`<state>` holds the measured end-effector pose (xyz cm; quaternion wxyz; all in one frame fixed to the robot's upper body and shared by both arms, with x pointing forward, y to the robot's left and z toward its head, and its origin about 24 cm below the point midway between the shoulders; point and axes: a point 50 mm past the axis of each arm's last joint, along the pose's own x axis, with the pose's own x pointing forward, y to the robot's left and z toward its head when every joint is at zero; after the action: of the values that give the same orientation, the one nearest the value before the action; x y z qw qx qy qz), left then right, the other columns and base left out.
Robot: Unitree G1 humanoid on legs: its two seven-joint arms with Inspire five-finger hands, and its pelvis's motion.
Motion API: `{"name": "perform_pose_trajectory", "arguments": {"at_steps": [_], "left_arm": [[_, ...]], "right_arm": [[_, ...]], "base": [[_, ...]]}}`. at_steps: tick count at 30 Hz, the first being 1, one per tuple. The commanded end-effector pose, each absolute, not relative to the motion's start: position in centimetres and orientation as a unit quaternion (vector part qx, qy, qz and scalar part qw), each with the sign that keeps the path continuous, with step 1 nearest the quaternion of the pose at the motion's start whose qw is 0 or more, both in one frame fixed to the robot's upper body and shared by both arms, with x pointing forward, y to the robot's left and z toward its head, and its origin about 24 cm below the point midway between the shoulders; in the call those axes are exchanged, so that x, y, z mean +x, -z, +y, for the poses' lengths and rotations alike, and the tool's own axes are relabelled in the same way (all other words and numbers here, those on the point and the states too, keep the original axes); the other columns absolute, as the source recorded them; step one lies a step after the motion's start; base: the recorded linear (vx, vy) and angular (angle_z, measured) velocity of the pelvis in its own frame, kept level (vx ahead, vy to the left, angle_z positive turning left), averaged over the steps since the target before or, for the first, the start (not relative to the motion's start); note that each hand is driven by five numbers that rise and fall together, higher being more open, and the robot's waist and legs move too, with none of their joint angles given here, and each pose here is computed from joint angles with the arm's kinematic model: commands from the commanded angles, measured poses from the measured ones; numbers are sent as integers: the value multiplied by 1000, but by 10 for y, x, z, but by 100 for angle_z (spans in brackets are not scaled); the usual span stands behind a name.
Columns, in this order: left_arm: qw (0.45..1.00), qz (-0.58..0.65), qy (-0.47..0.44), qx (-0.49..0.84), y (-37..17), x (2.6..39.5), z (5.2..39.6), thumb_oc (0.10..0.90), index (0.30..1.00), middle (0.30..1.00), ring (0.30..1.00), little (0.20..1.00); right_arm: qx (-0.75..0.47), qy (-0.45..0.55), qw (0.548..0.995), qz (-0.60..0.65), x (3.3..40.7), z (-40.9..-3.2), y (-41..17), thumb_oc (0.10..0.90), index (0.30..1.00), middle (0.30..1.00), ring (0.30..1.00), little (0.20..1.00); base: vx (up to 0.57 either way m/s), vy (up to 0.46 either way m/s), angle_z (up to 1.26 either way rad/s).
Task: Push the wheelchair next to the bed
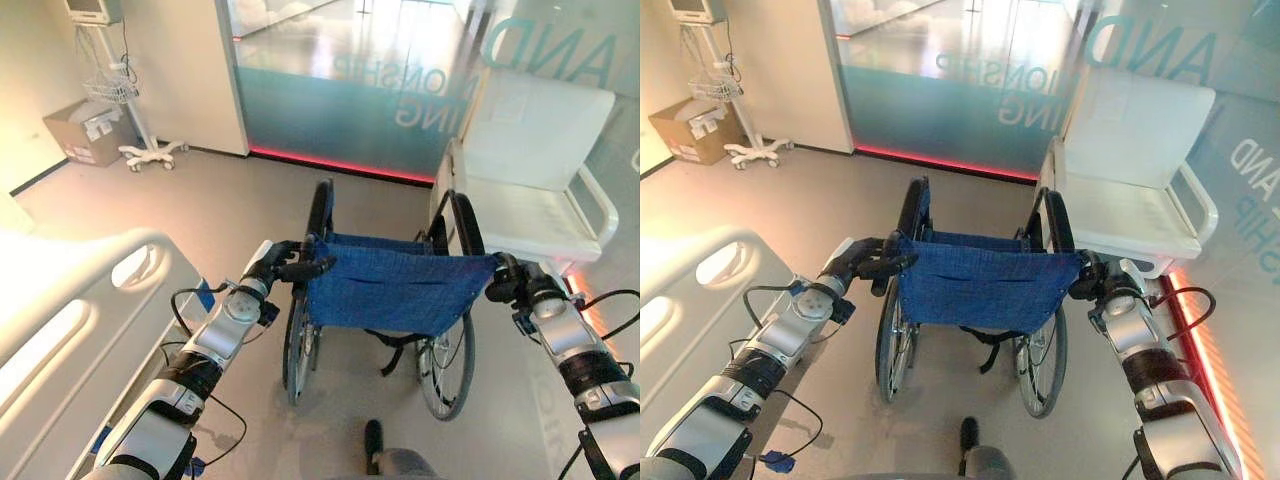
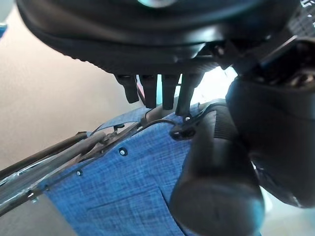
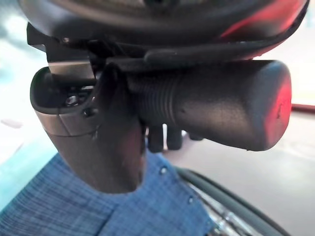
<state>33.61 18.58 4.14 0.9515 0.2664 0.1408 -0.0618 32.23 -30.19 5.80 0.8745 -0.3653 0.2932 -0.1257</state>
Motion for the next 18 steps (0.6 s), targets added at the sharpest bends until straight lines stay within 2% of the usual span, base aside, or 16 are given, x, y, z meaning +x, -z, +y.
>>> {"name": "perform_pose_trajectory", "arguments": {"at_steps": [1, 8, 14, 18], "left_arm": [[928, 200, -30, 313, -31, 324, 241, 400, 300, 300, 300, 300], [935, 192, 7, 298, -23, 320, 226, 400, 300, 300, 300, 300], [940, 175, 16, 293, -23, 315, 219, 400, 300, 300, 300, 300], [938, 189, 12, 292, -20, 314, 222, 400, 300, 300, 300, 300]], "right_arm": [[-377, -30, 862, 337, 312, -272, -17, 400, 300, 300, 300, 300], [-388, -5, 866, 316, 323, -284, -26, 400, 300, 300, 300, 300], [-401, -11, 869, 290, 344, -271, -40, 400, 300, 300, 300, 300], [-398, -29, 872, 283, 345, -260, -30, 400, 300, 300, 300, 300]], "base": [[436, -347, 34], [473, -192, 7], [464, 39, -52], [420, 82, -52]]}}
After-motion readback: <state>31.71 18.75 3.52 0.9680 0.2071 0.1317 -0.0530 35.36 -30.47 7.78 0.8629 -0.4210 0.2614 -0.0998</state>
